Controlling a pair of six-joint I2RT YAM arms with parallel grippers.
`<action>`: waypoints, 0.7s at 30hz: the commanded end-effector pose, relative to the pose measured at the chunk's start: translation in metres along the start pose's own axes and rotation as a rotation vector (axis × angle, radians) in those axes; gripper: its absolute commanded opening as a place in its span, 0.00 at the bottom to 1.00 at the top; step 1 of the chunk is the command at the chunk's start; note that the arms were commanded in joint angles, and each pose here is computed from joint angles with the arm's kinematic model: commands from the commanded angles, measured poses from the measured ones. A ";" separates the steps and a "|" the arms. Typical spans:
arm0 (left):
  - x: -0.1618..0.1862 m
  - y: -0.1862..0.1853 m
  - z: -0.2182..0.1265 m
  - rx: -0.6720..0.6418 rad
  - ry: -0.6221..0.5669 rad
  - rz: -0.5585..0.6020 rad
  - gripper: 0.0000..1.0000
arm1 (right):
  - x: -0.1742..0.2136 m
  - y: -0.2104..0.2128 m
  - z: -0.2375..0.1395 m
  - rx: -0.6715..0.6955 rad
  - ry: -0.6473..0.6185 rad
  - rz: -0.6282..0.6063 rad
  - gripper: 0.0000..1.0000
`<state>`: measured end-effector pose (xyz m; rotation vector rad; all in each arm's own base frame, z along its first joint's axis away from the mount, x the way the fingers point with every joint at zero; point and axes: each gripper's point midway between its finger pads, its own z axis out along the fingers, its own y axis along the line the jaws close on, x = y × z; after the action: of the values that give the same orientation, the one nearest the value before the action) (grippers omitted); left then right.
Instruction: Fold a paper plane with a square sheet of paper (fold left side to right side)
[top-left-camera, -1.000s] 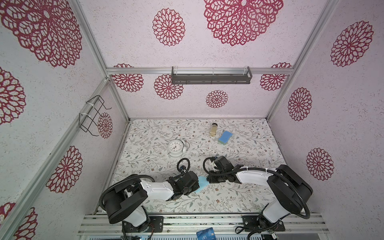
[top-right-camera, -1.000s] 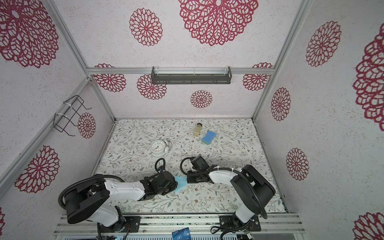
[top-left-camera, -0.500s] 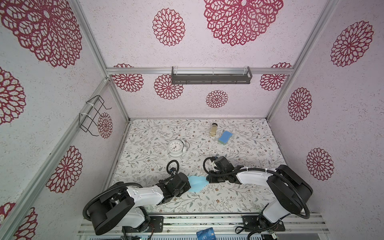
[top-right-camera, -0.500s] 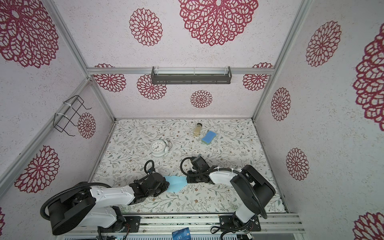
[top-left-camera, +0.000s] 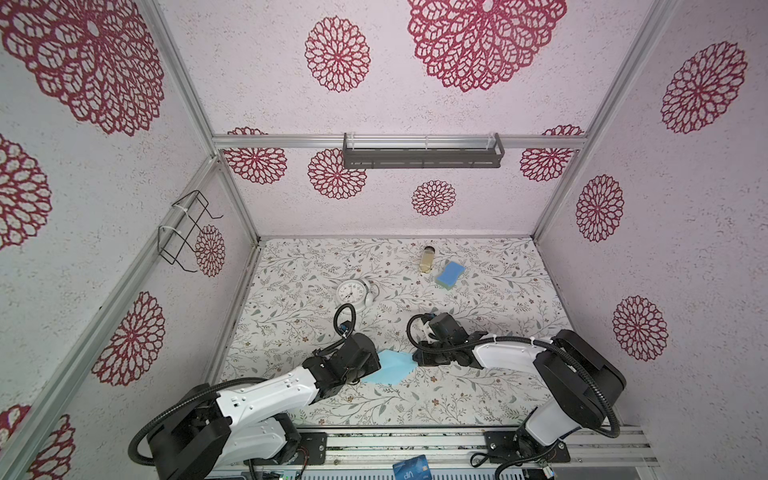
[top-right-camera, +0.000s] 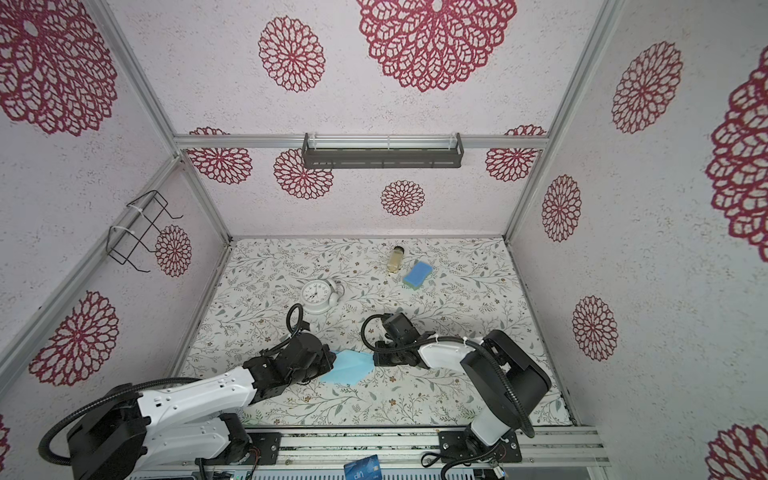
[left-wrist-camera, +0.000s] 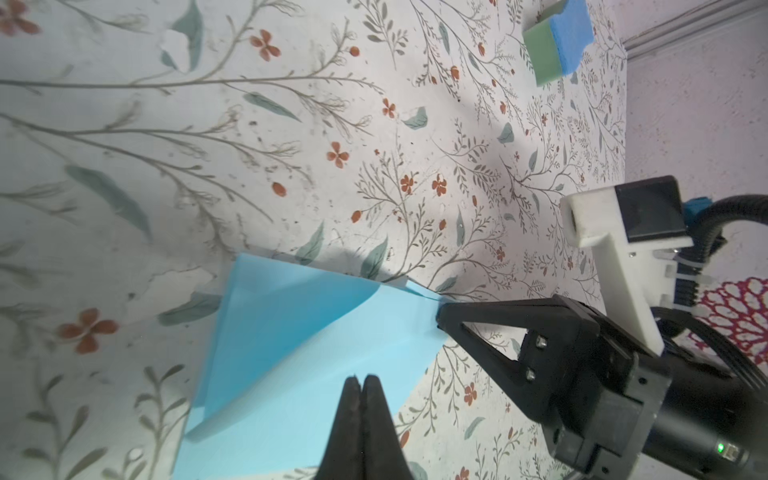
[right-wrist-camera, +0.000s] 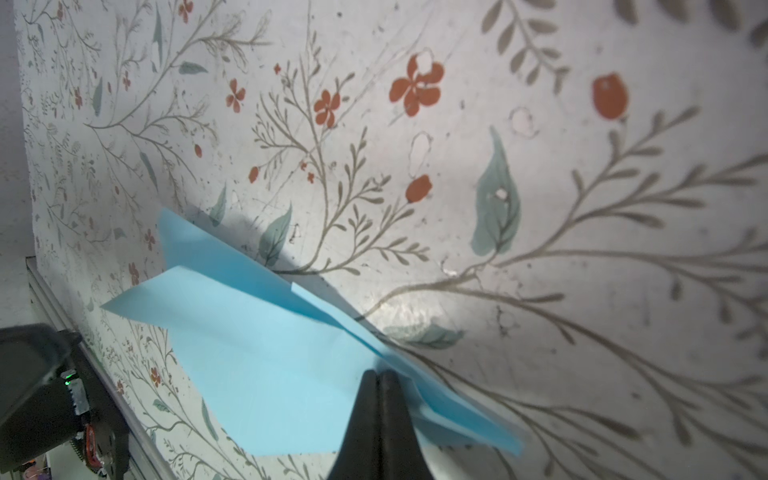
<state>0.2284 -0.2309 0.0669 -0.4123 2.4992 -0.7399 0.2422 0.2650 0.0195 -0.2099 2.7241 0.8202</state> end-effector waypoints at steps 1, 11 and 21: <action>0.005 -0.021 0.017 0.039 0.039 0.063 0.00 | 0.038 -0.040 0.006 0.142 0.108 0.055 0.00; 0.028 -0.065 0.070 0.073 0.140 0.156 0.00 | 0.041 -0.042 0.008 0.140 0.114 0.066 0.00; 0.041 -0.036 0.080 0.032 0.158 0.115 0.00 | 0.043 -0.043 0.009 0.144 0.117 0.069 0.00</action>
<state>0.2441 -0.3139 0.0144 -0.1803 2.6444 -0.7778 0.2417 0.2668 0.0192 -0.2039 2.7110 0.8465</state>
